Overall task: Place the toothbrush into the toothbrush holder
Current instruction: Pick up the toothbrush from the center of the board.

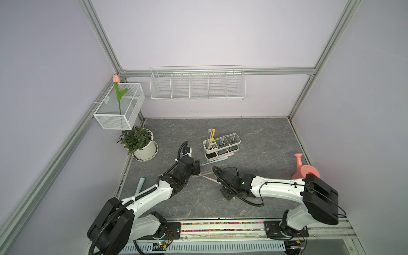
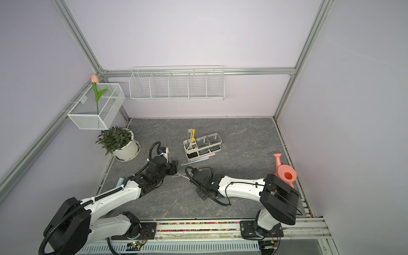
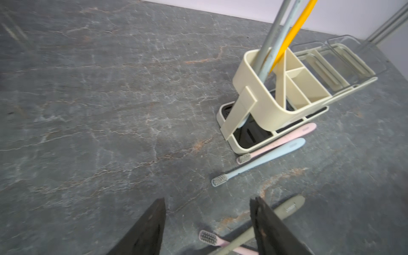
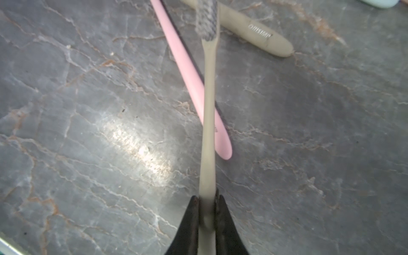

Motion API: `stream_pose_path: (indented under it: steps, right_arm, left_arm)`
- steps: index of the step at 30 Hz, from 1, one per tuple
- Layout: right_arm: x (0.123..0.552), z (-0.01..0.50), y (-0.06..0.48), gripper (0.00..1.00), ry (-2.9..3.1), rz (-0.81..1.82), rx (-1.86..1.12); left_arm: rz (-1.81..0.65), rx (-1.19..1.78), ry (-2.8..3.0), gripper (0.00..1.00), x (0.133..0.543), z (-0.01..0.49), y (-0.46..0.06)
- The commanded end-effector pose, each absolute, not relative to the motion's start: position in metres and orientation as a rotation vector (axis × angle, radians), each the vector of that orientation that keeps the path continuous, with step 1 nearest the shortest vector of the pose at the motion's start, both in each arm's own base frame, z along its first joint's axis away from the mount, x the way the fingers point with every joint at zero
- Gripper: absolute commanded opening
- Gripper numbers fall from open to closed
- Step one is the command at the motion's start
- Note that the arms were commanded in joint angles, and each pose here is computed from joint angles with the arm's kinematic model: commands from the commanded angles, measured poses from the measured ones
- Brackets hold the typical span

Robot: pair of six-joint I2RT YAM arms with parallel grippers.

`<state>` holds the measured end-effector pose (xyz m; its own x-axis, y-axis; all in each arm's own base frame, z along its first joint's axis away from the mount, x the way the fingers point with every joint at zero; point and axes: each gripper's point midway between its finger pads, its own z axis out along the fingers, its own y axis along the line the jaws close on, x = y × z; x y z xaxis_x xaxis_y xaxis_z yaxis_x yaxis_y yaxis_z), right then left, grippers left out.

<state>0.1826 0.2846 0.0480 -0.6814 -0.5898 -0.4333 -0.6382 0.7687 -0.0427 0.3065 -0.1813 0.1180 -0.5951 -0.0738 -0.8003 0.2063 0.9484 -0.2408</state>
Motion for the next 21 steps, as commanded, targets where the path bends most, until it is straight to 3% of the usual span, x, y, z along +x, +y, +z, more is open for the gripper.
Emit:
stream_pose_path:
  steps: [1, 10, 21]
  right_arm:
    - [0.193, 0.064, 0.282, 0.15, 2.475, 0.150, -0.861]
    - [0.209, 0.085, 0.287, 0.15, 2.392, 0.161, -0.817]
    - [0.224, 0.106, 0.296, 0.16, 2.340, 0.178, -0.796]
  left_arm:
    - [-0.563, 0.110, 2.164, 0.65, 0.311, 0.131, -0.201]
    - [-0.780, 0.212, 2.111, 0.66, 0.303, 0.141, -0.227]
    - [-0.843, 0.261, 2.057, 0.66, 0.297, 0.152, -0.234]
